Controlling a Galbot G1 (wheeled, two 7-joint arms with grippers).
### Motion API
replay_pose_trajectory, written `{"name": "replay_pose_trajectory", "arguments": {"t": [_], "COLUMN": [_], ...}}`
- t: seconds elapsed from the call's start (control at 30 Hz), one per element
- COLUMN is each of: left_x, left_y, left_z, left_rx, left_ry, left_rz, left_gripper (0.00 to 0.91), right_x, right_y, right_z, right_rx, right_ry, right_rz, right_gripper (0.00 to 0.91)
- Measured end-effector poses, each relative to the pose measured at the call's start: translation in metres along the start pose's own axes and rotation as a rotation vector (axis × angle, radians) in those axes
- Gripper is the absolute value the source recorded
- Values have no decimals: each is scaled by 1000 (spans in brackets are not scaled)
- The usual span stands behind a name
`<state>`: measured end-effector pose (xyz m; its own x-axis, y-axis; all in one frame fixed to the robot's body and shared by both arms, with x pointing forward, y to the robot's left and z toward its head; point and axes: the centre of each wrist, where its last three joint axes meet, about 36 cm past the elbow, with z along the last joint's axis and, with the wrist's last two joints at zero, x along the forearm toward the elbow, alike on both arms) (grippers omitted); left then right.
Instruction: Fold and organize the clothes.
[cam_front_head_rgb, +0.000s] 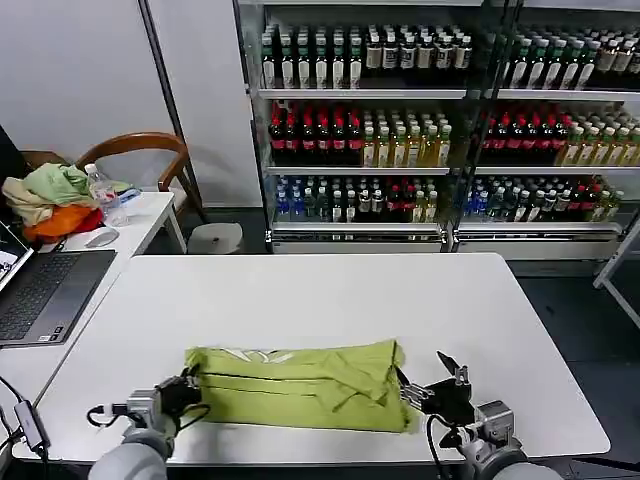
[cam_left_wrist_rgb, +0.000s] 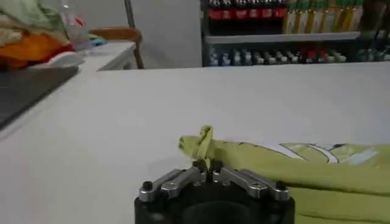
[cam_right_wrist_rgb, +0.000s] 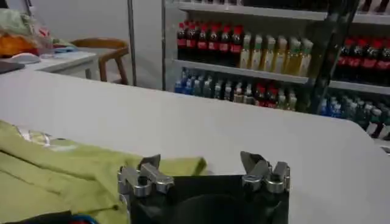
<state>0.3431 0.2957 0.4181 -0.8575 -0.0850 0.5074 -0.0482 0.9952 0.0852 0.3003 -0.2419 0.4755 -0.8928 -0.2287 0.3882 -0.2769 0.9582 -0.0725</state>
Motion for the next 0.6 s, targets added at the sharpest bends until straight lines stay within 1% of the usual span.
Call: {"name": "replay_pose_trajectory", "arguments": {"t": [0.13, 0.27, 0.37, 0.47, 0.6], "left_x": [1, 2, 7, 14, 26], "left_y": [30, 67, 88, 94, 84], "left_z": [-11, -25, -36, -47, -59], "left_rx": [-19, -35, -41, -37, -20], "left_ry": [-3, -15, -30, -54, -89], "left_rz": [-67, -150, -190, -192, -138], "left_gripper": [40, 40, 40, 50, 50], "right_x": [0, 0, 0, 0, 3], "right_y": [-1, -1, -1, 0, -2], "right_z": [-1, -1, -2, -2, -3], "right_rx": [-2, -5, -4, -2, 3], "right_ry": [-8, -12, -15, -16, -18], "right_rz": [3, 4, 4, 7, 14], "right_gripper": [907, 907, 907, 907, 907]}}
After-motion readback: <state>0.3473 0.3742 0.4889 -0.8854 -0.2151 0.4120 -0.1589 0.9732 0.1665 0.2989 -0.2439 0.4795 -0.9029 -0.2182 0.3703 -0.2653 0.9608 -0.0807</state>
